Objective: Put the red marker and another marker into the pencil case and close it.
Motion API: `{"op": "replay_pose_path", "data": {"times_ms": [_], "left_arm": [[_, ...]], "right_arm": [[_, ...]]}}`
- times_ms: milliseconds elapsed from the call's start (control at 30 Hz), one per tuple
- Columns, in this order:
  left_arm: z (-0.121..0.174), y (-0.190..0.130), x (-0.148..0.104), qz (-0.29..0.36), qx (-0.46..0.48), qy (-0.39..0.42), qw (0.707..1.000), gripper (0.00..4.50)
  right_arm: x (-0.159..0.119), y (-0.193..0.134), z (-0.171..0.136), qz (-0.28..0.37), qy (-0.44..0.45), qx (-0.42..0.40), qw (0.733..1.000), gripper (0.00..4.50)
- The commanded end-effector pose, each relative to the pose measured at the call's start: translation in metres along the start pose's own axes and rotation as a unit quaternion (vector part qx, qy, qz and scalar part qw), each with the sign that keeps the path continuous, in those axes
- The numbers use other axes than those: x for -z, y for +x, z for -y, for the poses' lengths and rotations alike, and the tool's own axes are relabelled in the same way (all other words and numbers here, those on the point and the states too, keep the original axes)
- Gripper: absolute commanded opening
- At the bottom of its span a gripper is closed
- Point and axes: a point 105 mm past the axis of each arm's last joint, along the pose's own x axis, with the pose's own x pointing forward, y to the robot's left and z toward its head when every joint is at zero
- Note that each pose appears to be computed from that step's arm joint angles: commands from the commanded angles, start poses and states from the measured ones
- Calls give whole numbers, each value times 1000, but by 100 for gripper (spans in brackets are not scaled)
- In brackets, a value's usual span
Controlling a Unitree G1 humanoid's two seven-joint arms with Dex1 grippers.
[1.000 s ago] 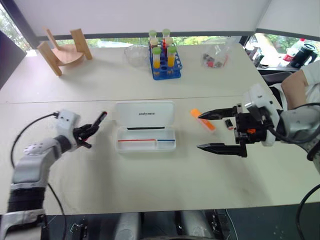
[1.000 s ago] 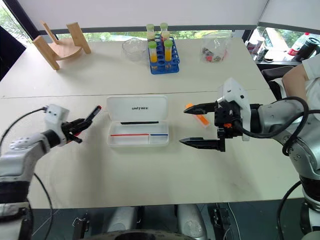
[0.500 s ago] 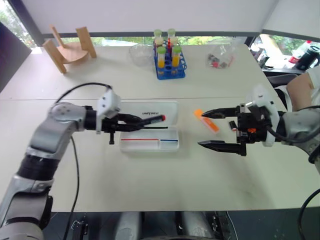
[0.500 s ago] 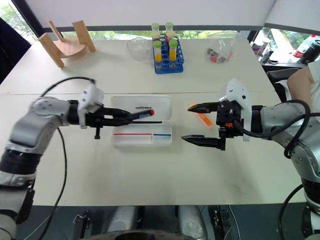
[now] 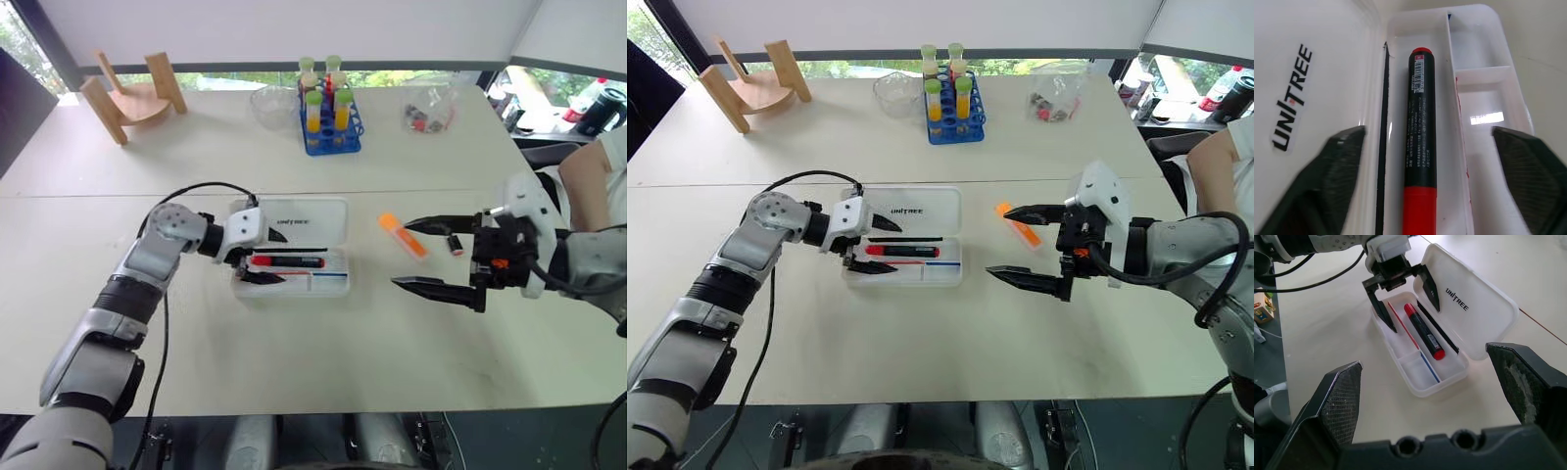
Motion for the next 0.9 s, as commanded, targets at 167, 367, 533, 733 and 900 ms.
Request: {"op": "replay_pose_path", "data": {"times_ms": [167,367,533,733,900], "left_arm": [[26,-82,-56,131,-61,-69,987,447],[68,-120,-45,106,-109,-130,980,447],[93,-132,-40,96,-129,-159,974,447],[104,-137,-43,94,-167,-172,966,450],[105,-143,-43,90,-185,-175,963,450]], "right_arm": [[42,22,56,-67,31,128,989,450],[80,48,89,-125,88,185,971,450],[105,65,101,-165,123,200,958,450],[124,76,103,-200,136,183,953,276],[101,72,106,-179,102,165,965,78]]}}
